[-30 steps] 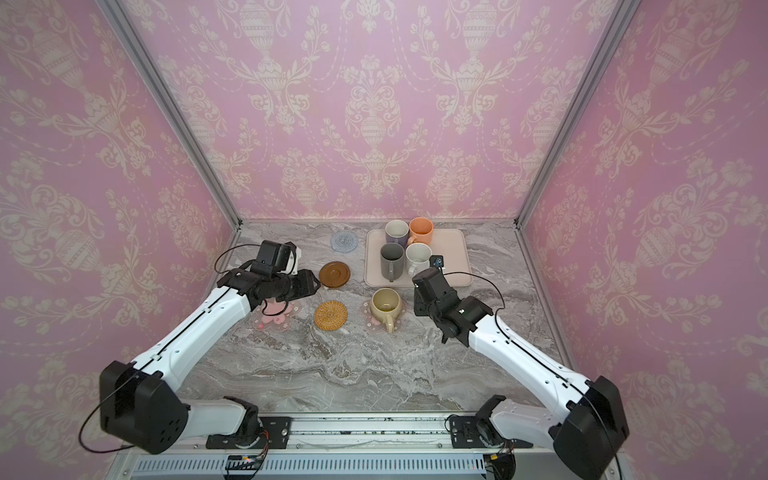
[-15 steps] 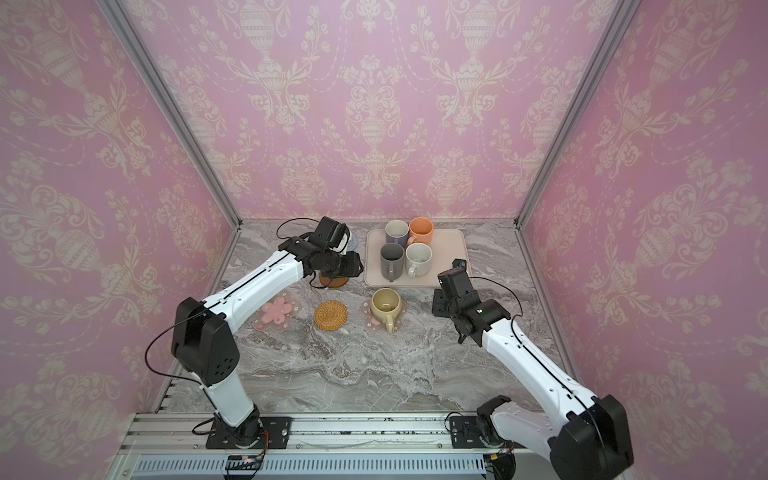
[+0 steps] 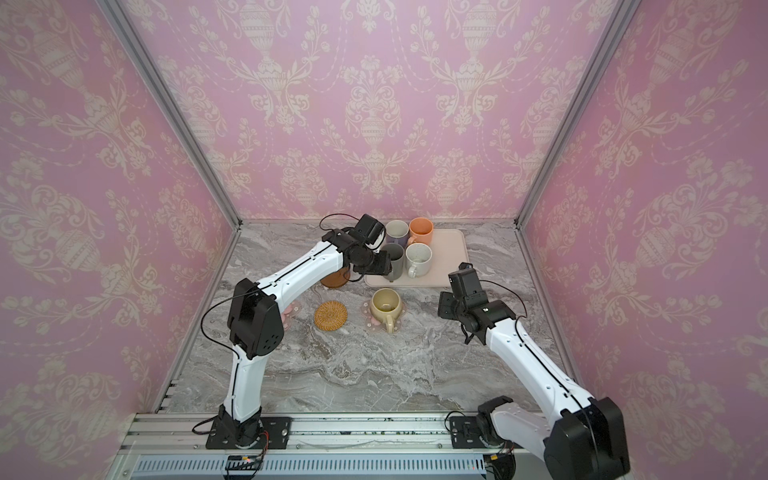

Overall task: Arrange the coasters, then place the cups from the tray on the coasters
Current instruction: 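Reach the left gripper into the grey mug on the tray while the right gripper withdraws, then grasp the grey mug rim with the left gripper and lift it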

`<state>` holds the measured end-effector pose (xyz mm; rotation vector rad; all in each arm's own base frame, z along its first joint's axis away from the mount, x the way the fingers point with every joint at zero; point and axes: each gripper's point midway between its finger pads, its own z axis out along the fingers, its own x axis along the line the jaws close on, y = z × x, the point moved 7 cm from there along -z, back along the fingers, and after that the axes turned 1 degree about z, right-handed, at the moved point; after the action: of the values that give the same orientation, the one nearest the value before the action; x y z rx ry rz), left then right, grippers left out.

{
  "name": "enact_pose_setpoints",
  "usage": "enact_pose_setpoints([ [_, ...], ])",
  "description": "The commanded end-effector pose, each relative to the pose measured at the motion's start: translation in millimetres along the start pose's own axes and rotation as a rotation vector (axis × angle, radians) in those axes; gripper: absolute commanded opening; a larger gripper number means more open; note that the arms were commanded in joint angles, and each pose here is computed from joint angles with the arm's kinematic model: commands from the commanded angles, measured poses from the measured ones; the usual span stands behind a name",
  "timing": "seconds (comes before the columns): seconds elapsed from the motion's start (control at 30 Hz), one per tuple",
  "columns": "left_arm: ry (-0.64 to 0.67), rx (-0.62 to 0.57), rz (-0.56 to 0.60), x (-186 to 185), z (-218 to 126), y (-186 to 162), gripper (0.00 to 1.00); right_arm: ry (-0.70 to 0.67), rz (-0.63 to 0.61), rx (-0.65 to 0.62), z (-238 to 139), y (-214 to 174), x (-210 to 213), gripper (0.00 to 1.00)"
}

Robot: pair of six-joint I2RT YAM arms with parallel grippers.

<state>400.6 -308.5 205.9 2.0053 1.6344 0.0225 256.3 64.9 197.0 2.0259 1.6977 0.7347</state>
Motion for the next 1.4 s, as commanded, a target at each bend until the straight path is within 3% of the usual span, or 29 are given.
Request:
enact_pose_setpoints([
  [0.0,0.037,0.027,0.006,-4,11,-1,0.53,0.018,-0.042,0.026,8,-4,1,0.64],
  [0.5,0.183,0.018,0.013,3,52,16,0.51,0.028,-0.060,0.059,8,-12,-4,0.64],
  [0.87,0.316,0.055,0.094,34,46,20,0.48,0.024,0.034,0.027,-8,-28,-15,0.64],
  [1.37,0.119,0.097,0.195,41,56,29,0.49,0.026,0.107,0.035,-3,-20,-10,0.62],
])
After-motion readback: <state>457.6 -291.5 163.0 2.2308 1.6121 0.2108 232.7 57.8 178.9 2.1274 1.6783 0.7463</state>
